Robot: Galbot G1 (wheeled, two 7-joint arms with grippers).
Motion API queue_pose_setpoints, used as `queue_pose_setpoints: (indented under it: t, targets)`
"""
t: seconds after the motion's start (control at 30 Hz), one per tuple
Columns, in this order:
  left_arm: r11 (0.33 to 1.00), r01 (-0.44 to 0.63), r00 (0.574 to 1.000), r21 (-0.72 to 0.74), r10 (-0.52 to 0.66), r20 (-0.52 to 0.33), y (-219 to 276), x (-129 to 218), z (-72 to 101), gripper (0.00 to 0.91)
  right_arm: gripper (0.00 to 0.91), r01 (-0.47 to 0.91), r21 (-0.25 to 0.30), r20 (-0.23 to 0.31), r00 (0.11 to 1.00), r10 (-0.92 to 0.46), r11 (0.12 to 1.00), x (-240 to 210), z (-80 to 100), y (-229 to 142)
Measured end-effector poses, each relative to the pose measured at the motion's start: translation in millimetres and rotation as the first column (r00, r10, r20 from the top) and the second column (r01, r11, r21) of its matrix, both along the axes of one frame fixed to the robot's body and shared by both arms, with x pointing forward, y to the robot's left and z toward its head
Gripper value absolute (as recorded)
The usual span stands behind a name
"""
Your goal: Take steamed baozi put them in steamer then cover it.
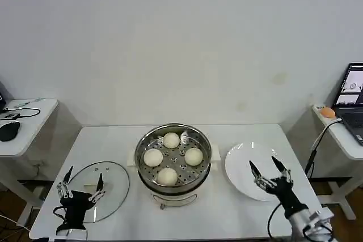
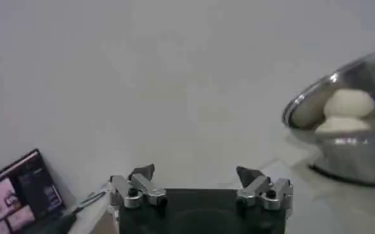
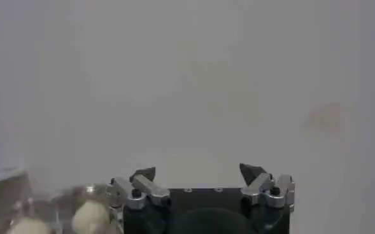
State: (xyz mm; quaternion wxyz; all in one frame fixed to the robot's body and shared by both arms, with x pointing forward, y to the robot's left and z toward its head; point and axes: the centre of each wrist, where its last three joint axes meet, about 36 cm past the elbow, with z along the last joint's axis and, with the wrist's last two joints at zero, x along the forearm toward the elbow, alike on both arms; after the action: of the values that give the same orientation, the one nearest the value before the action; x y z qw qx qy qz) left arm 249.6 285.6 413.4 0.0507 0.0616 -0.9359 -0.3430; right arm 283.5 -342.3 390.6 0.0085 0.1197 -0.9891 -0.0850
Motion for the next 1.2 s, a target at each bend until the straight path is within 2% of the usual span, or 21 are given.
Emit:
queue_pose_setpoints:
  t: [0.23,0.4,0.57,0.83,1.2]
  targets:
    - [0.962,0.025,1.000,0.272,-0.025,-0.004,17,6,-23.2,0.907,0.907,0.061,-0.008,-0.022,0.998,-0.062,0.998,-15,-3.6,-6]
    - [0.878,0.086,0.996,0.471,-0.083,-0.027,31,12,-44.6,0.907,0.907,0.090,-0.011,-0.014,0.996,-0.090,0.996,-18,1.4,-9]
    - [0.767,0.149,0.988,0.624,-0.134,-0.071,52,18,-66.1,0.907,0.907,0.118,-0.013,-0.006,0.993,-0.118,0.993,-19,4.4,-13]
    - [0.646,0.232,0.973,0.728,-0.170,-0.159,85,22,-96.3,0.907,0.907,0.146,-0.019,-0.008,0.989,-0.146,0.989,-23,4.0,-16]
    - [0.578,0.289,0.957,0.763,-0.168,-0.235,106,28,-123.2,0.907,0.907,0.167,-0.026,-0.007,0.986,-0.168,0.986,-25,4.9,-19]
